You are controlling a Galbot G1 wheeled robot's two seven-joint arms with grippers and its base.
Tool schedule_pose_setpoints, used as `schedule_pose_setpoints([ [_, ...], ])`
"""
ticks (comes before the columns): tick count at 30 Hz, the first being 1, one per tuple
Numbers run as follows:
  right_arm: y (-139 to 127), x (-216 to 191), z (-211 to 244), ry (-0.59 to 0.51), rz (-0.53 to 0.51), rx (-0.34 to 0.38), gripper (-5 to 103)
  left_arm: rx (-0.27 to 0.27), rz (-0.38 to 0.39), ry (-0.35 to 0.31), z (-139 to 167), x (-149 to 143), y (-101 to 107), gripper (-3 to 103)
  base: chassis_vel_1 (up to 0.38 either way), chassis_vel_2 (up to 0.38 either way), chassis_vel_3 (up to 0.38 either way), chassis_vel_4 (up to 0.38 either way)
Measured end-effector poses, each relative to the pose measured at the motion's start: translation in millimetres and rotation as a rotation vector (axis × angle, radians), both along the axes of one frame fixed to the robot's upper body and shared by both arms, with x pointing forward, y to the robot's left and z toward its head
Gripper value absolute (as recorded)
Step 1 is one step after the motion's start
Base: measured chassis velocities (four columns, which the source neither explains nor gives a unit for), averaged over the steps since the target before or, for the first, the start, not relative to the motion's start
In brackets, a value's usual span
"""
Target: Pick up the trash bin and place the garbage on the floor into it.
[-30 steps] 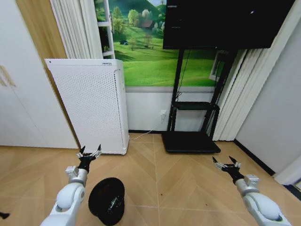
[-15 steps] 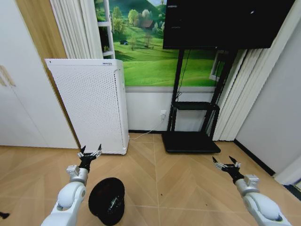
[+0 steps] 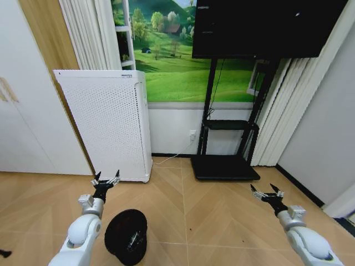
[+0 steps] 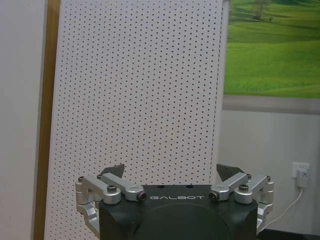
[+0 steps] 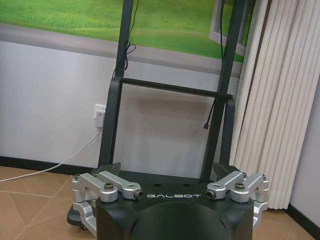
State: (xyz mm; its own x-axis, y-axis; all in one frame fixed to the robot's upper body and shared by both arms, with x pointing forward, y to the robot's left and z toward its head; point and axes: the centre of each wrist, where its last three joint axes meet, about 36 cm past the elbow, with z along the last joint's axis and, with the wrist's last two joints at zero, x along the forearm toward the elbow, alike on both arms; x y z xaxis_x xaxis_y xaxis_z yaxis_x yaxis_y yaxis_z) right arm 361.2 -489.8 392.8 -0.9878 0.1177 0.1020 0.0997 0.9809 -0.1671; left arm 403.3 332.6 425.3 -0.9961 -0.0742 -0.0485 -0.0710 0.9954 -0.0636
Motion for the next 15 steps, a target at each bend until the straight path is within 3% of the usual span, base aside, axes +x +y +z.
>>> schedule_pose_setpoints([
  [15,0.0,0.0,0.0,0.0,0.0,0.0,100,0.0,0.0,0.0,0.1,-0.2,0.0,100,0.0,0.0,0.0,0.0],
])
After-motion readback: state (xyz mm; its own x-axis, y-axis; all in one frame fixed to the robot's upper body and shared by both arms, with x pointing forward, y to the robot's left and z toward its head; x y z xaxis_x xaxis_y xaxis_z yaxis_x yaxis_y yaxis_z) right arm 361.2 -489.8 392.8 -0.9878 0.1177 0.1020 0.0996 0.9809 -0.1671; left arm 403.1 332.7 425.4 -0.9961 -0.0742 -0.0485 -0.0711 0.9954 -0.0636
